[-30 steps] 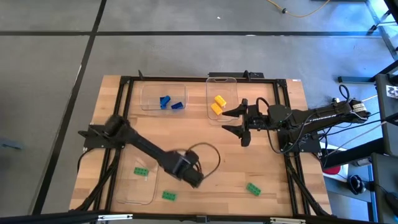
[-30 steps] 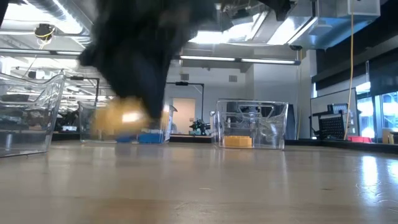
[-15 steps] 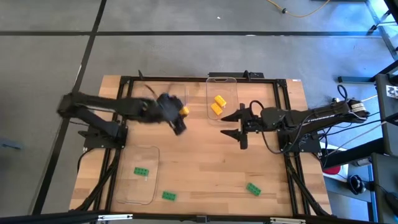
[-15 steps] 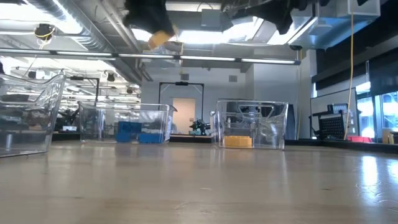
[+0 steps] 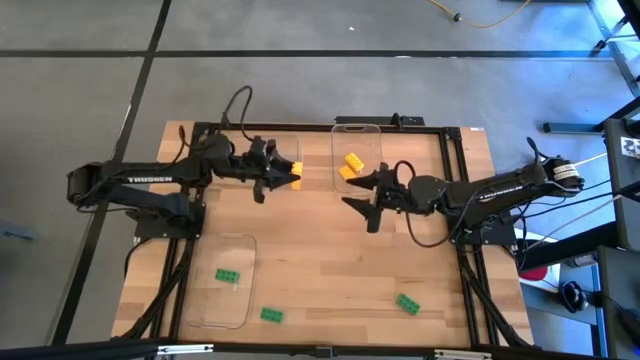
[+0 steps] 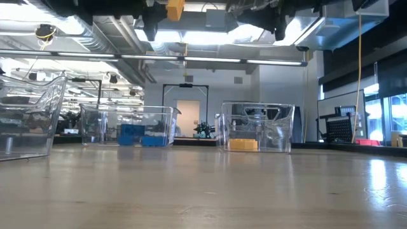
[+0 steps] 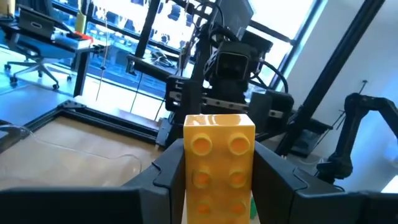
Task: Sort & place blocks by color
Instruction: Put the yellow game piece into the top right transparent bin
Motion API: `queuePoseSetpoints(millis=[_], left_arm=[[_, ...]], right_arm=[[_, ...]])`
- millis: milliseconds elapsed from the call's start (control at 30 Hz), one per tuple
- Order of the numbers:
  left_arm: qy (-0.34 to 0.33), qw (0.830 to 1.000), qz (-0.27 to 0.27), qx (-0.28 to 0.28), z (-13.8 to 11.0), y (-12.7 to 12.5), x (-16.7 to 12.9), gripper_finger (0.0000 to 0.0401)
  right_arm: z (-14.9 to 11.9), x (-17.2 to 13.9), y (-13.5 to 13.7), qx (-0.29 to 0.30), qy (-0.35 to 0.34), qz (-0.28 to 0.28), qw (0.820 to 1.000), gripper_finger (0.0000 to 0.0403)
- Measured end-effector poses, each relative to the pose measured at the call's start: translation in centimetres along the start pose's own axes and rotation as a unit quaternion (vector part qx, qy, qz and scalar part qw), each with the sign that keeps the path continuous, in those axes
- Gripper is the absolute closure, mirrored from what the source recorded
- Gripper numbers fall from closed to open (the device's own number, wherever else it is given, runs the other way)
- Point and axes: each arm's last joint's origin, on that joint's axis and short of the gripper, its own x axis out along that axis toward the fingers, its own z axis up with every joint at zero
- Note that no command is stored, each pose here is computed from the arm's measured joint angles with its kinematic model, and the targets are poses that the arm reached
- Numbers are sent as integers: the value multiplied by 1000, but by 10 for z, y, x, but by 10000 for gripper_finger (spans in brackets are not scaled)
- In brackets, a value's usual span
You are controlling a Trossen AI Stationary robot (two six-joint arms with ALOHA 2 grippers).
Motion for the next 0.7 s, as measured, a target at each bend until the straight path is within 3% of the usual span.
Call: queuePoseSetpoints(millis=[433, 567, 700], left_arm=[[-24, 1000, 5, 3, 4, -1, 0, 276], [-46, 999, -3, 8, 5, -7, 4, 276], [-15, 1000, -25, -2, -5, -12, 28, 276]], right_arm=[[0, 0, -1, -1, -3, -21, 1000, 127], [1, 4, -6, 53, -5, -10, 999, 127], [-2, 21, -12, 78, 19, 21, 997, 124]])
